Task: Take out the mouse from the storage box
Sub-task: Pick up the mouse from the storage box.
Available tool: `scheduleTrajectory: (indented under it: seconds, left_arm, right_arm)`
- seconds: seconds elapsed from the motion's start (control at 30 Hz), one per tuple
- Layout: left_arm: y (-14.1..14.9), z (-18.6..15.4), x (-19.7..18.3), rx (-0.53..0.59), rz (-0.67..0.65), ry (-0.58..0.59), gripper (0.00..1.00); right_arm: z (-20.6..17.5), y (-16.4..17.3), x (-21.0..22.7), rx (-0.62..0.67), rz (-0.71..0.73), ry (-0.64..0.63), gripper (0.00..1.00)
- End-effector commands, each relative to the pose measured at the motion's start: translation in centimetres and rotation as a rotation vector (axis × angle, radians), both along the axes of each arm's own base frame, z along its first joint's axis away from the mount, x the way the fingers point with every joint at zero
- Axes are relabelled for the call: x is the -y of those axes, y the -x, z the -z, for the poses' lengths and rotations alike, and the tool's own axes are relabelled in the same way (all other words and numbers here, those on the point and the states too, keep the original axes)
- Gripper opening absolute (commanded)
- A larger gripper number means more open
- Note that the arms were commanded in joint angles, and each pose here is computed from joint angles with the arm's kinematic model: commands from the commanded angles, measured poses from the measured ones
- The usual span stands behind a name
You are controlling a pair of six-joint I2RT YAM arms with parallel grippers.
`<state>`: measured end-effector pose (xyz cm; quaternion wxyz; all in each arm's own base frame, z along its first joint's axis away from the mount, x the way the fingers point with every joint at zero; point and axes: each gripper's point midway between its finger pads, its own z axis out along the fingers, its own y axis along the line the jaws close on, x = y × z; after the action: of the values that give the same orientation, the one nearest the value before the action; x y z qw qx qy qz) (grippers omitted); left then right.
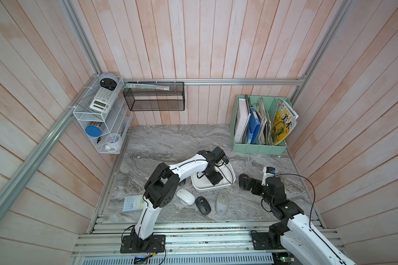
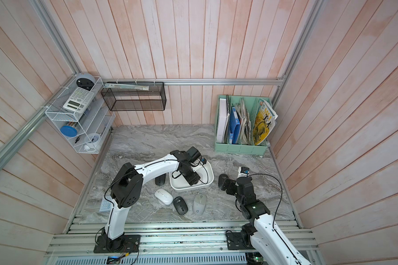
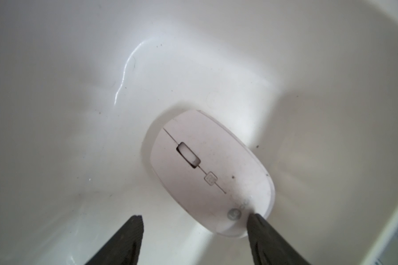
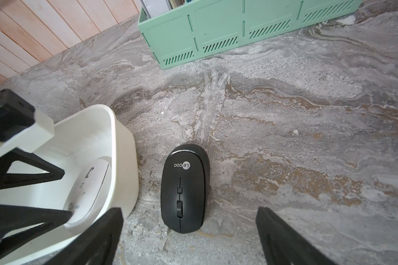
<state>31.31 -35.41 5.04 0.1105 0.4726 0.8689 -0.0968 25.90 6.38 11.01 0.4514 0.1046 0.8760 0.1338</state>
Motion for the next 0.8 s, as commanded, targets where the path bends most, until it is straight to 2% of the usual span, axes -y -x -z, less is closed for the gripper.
scheduleTrajectory:
  seconds: [0.0,0.27,0.4,0.57,0.77]
  left_arm:
    - [-0.5,1.6,-0.3,0.002,-0.004,-0.049,0.77]
    - [-4.0,1.6,-2.0,0.073,-0.127,-0.056,0.76]
    - [-4.7,0.8,-2.0,0.109,-0.147,-0.037,0.76]
    - [-3.5,-0.8,-0.8,0.101,-0.097,0.036,0.77]
    - [-2.1,-1.5,0.8,0.065,-0.063,0.068,0.80]
  right_arm:
    - [-1.5,-0.6,-0.3,0.033,0.000,-0.018,0.97]
    - [-1.4,-0.7,-0.3,0.031,-0.001,-0.018,0.97]
    - [-1.4,-0.7,-0.3,0.031,0.000,-0.019,0.98]
    - [-1.2,-0.7,-0.3,0.023,0.000,-0.018,0.98]
    - [-1.1,-0.8,-0.4,0.020,-0.003,-0.018,0.97]
